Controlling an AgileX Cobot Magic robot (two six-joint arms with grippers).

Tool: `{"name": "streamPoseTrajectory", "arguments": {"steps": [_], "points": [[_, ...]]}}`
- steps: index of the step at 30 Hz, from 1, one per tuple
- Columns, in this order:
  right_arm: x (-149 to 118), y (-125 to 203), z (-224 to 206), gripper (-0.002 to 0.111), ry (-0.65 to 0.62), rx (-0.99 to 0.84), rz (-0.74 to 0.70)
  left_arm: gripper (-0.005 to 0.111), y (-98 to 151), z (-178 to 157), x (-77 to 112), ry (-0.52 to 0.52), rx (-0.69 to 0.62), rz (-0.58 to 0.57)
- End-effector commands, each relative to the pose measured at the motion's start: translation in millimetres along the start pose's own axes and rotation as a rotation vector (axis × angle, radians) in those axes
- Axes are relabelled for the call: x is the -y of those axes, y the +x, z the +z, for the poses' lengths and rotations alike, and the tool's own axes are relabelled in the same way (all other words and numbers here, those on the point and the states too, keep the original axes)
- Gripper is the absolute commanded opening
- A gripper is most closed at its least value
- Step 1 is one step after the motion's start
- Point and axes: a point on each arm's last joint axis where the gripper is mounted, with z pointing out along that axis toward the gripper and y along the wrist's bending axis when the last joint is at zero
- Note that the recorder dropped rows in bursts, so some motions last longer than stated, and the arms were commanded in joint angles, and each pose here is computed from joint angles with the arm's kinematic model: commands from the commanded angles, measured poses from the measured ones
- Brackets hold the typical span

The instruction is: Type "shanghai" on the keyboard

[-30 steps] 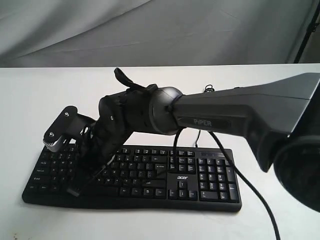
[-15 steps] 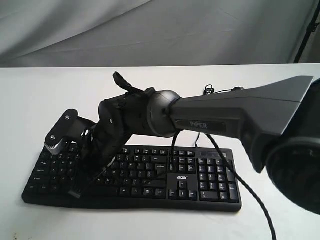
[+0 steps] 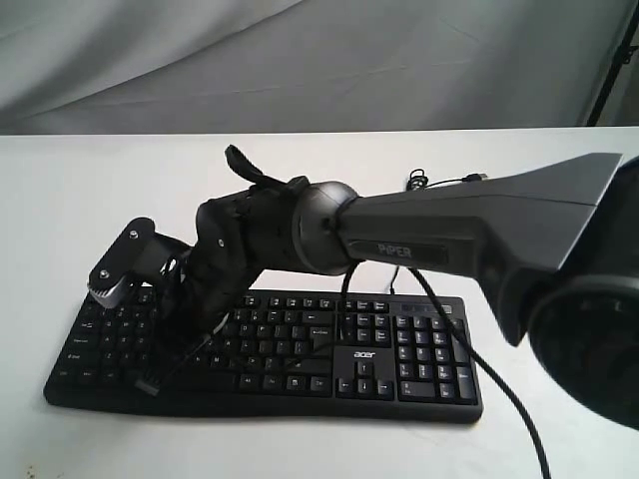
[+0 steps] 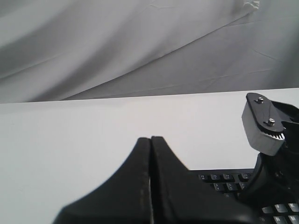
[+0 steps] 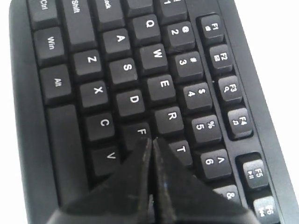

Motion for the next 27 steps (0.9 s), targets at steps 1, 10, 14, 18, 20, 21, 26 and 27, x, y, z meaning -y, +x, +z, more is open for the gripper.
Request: {"name": "streamPoseTrajectory", "arguments": {"steps": [1, 10, 14, 18, 20, 21, 26, 27], "points": [[1, -8, -18, 0.0, 0.019, 0.021, -0.023, 0.0, -1, 0, 0.4, 0.007, 0.012, -0.003], [3, -4, -24, 0.0, 0.031, -0.042, -0.006, 0.0, -1, 0, 0.4, 0.007, 0.012, -0.003], [2, -3, -24, 0.0, 0.024, -0.05, 0.002, 0.0, -1, 0, 0.4, 0.007, 0.012, -0.003], [3, 2, -21, 0.0, 0.023, -0.062, 0.008, 0.0, -1, 0, 0.4, 0.007, 0.012, -0.003], [4, 5, -19, 0.0, 0.026, -0.059, 0.017, 0.0, -1, 0, 0.4, 0.007, 0.012, -0.003], [4, 5, -19, 0.0, 0.029, -0.051, 0.017, 0.0, -1, 0, 0.4, 0.007, 0.012, -0.003], [5, 4, -19, 0.0, 0.035, -0.031, 0.012, 0.0, -1, 0, 0.4, 0.007, 0.012, -0.003], [5, 3, -19, 0.0, 0.037, -0.029, 0.012, 0.0, -1, 0, 0.4, 0.007, 0.012, -0.003]]}}
